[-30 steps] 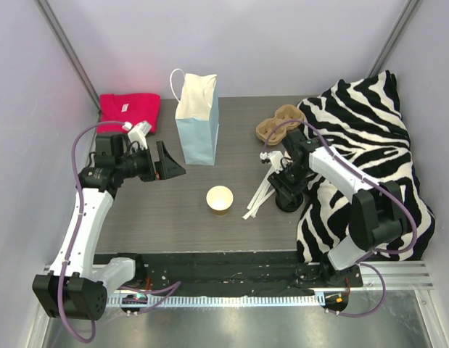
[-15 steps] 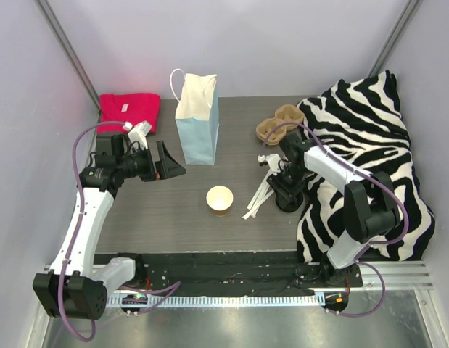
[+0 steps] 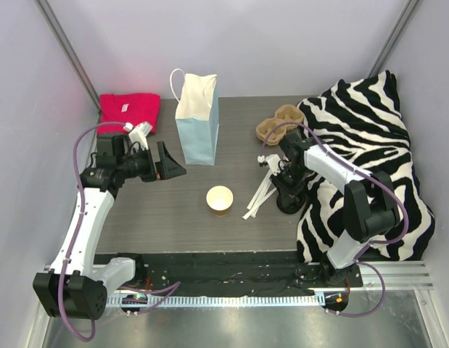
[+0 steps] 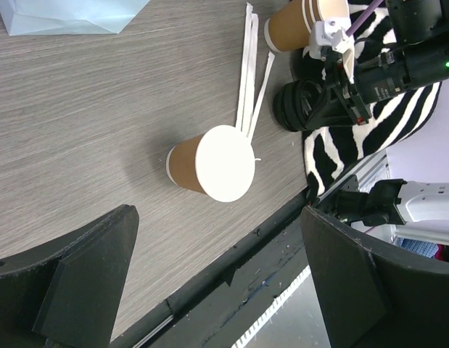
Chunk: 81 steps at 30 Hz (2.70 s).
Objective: Pack the takeout coffee
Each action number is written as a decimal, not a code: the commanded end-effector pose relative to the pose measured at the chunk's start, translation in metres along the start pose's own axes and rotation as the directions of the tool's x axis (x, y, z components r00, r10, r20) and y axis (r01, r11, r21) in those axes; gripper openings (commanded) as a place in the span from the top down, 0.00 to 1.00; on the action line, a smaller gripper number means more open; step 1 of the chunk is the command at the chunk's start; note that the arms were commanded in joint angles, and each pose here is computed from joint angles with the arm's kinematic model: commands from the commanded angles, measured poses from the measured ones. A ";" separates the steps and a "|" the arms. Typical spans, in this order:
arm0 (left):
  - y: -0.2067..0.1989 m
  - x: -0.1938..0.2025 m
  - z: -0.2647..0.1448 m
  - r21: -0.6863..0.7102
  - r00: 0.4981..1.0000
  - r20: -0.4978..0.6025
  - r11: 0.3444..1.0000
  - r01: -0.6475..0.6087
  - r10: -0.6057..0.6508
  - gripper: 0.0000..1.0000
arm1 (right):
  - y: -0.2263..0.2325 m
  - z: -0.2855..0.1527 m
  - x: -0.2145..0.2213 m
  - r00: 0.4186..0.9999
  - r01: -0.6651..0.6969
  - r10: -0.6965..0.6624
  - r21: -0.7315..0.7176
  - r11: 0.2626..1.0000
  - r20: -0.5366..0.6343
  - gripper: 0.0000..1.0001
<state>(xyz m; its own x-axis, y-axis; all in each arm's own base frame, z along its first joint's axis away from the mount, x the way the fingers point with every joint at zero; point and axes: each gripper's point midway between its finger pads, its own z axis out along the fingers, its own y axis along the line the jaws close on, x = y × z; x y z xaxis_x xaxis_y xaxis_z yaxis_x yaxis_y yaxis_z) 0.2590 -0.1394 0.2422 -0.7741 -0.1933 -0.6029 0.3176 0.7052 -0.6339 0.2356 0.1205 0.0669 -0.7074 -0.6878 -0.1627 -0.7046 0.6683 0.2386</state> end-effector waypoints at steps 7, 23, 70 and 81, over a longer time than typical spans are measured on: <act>-0.023 -0.004 0.004 0.080 0.998 0.018 0.995 -0.061 0.060 0.00 | 0.014 -0.041 -0.016 0.995 0.028 -0.029 0.004 1.000 0.098 0.99; -0.098 0.025 -0.024 0.294 0.748 0.189 0.690 -0.661 0.636 0.00 | 0.134 -0.138 -0.075 0.897 0.308 -0.104 -0.437 0.845 0.430 0.99; -0.164 0.138 0.038 0.319 -0.028 0.313 -0.133 -0.938 0.949 0.87 | 0.248 -0.145 -0.052 0.857 0.514 -0.346 -0.589 0.624 0.381 0.61; -0.169 0.087 0.029 0.447 0.753 0.045 0.661 -0.602 0.656 0.94 | 0.100 -0.206 -0.136 0.758 0.245 -0.069 -0.186 0.952 0.648 0.45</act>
<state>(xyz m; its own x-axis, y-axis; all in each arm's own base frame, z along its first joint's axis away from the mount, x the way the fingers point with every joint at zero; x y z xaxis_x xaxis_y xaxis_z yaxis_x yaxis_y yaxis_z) 0.1458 -0.2895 0.2541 0.0119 0.4575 -0.8891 0.9799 0.1718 0.1016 0.2506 0.2345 0.2923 -0.5310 -0.4681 -0.7064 -0.8458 0.2411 0.4760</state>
